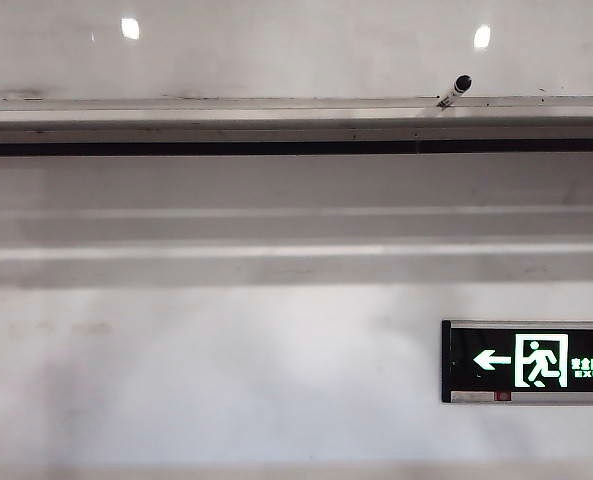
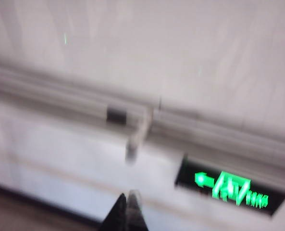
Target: Wipe the whiteboard clean using the black magnetic whiteboard eraser attached to the whiteboard.
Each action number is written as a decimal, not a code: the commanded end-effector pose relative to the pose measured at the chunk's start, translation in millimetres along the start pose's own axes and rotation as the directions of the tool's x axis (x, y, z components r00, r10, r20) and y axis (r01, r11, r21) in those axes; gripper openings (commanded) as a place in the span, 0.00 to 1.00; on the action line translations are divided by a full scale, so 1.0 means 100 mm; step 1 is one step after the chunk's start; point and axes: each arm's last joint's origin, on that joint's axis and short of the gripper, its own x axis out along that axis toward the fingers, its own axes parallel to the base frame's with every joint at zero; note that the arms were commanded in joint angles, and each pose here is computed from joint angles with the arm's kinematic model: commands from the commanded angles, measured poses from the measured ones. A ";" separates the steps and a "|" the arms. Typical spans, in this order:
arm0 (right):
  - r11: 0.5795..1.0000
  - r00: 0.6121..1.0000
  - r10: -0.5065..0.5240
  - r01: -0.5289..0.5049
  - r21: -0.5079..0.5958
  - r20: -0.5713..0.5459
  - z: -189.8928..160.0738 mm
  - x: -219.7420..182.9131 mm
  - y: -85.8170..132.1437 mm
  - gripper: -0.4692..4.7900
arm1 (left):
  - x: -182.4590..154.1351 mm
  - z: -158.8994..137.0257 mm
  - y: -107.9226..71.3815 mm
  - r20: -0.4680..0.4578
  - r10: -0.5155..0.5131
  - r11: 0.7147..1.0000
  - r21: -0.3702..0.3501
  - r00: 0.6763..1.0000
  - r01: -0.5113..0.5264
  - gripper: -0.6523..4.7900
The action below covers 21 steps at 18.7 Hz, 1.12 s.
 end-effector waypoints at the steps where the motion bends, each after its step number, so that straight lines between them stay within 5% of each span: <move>1: 1.000 1.000 -0.004 0.004 0.017 0.005 -0.43 -0.04 0.02 0.09 | 0.06 -0.23 0.00 0.015 0.001 0.999 0.047 1.000 -0.002 0.11; 5: 1.000 0.999 -0.012 0.011 0.024 0.031 -0.97 -0.09 0.05 0.13 | 0.18 -0.63 -0.02 -0.009 -0.042 0.998 0.044 0.999 0.042 0.11; 11: 1.000 0.983 0.012 -0.016 -0.018 -0.186 -1.53 -0.12 0.09 0.13 | 0.29 -1.09 -0.04 0.066 -0.110 0.993 0.061 0.992 0.106 0.11; 16: 0.998 0.927 0.015 -0.039 -0.054 -0.375 -1.73 -0.17 0.09 0.13 | 0.30 -1.19 -0.04 0.052 -0.132 0.990 0.063 0.990 0.128 0.11; 21: 0.997 0.910 0.011 -0.040 -0.063 -0.414 -1.76 -0.19 0.09 0.13 | 0.13 -1.28 0.11 0.168 0.004 0.995 0.097 0.986 -0.020 0.11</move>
